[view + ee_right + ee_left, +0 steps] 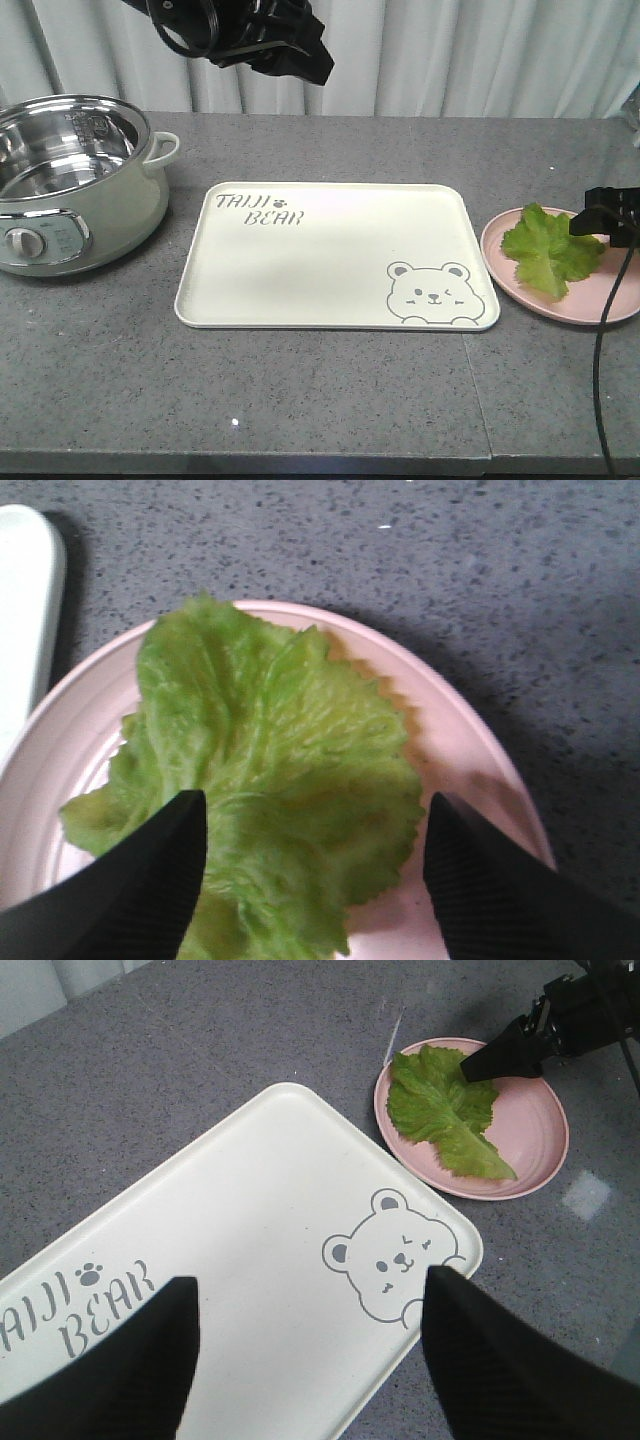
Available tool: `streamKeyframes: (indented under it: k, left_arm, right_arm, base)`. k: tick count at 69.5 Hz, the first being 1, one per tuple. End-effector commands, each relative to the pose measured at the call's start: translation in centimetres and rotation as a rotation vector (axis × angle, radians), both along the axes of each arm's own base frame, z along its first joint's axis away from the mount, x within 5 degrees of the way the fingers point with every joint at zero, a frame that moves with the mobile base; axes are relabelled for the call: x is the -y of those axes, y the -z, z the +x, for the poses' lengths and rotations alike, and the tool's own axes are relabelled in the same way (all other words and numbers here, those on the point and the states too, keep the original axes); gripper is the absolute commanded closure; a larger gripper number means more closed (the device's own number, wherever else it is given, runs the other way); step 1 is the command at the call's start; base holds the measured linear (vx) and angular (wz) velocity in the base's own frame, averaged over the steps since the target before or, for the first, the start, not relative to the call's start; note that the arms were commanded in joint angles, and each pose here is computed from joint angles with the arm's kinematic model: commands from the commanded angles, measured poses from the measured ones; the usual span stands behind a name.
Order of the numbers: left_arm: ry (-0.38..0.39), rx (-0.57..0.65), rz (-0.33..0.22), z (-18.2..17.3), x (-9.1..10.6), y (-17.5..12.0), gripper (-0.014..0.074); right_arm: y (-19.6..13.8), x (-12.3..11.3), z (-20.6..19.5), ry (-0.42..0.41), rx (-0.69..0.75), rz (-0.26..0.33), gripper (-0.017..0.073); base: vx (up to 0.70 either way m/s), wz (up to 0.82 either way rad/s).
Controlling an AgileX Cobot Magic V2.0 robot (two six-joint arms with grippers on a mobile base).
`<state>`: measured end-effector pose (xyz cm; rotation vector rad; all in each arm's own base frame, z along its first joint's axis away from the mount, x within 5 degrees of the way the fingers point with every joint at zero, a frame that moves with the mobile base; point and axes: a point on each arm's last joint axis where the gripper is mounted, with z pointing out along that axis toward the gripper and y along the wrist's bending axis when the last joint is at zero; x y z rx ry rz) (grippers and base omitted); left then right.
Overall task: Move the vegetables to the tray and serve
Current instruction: 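Lower the leaf onto the pink plate and open the right gripper, then grasp the pink plate rim with the right gripper and lift it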
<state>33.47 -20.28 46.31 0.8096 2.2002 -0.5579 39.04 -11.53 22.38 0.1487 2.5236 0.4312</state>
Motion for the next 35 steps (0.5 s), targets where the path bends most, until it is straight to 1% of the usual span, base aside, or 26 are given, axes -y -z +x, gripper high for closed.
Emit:
streamKeyframes:
  k: [1,9,17,22,28,35]
  left_arm:
    - [-0.01,0.095,-0.087,-1.7,-0.8,-3.2,0.0123]
    - [-0.01,0.095,-0.087,-1.7,-0.8,-3.2,0.0123]
    - [-0.011,0.096,-0.087,-1.7,-0.8,-3.2,0.0123]
    - [-0.013,0.098,-0.084,-1.7,-0.8,-3.1,0.0123]
    - [-0.029,0.11,-0.06,-1.5,-1.0,-3.1,0.0123]
    - [-0.057,0.101,-0.051,-1.4,-1.2,-3.0,0.0123]
  right_arm:
    - [-4.4,0.4,-0.4,0.049,0.139,-0.052,0.0094]
    - [-6.6,0.5,-0.7,0.075,0.209,-0.085,0.0094]
    - [-8.3,0.5,-1.2,0.096,0.233,-0.113,0.0094]
    - [-8.7,0.7,-1.7,0.117,0.212,-0.145,0.0097]
    - [-8.4,1.0,-2.1,0.132,0.155,-0.179,0.0106]
    - [-7.9,1.3,-2.5,0.157,0.09,-0.205,0.012]
  base:
    - [0.0,0.0]
    - [0.0,0.0]
    - [0.0,0.0]
    - [0.0,0.0]
    - [0.0,0.0]
    - [0.0,0.0]
